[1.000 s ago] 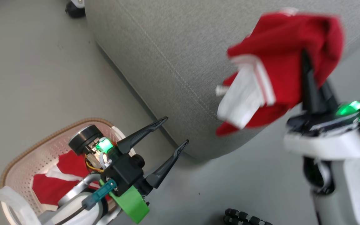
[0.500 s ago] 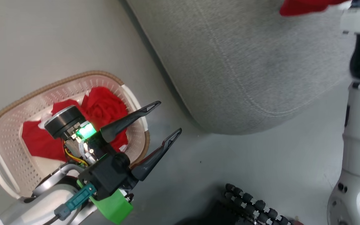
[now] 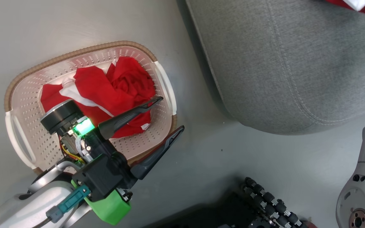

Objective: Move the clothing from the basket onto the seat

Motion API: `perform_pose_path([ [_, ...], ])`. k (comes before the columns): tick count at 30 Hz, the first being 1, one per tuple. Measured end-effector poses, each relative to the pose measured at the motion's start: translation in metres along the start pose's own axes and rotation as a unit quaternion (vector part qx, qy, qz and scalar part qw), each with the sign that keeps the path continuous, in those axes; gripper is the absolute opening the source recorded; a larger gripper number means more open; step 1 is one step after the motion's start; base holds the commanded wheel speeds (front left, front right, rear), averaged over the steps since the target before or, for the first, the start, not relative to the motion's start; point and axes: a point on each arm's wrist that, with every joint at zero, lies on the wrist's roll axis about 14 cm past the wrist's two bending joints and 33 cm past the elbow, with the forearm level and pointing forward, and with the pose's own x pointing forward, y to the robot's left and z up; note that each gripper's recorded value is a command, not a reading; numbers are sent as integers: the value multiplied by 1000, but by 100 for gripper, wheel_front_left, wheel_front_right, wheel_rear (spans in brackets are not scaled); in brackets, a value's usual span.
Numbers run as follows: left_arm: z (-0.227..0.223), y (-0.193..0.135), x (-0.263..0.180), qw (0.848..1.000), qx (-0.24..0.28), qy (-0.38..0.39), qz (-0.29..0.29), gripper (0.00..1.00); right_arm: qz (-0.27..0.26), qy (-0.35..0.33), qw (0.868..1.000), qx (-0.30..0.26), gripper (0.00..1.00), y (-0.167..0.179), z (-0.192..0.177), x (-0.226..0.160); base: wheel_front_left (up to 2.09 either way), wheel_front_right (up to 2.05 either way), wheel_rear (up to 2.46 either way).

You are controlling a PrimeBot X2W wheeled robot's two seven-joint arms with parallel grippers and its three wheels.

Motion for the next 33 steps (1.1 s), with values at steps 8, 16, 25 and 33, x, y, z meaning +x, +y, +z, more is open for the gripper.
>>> perform_pose_path([
  [8,-3,7,-8,1000,-5,7,19,100,-15,35,999,5,100,-6,-25,-9,0,0,0],
  [16,23,-1,-4,999,-8,-19,38,100,22,45,999,-11,100,1,-16,-37,0,0,0],
  [25,47,-8,-12,993,-38,-34,110,100,69,65,995,23,100,16,-10,-88,0,0,0],
  [33,66,4,-47,970,-62,-50,231,100,132,53,987,74,100,48,12,-134,0,0,0],
])
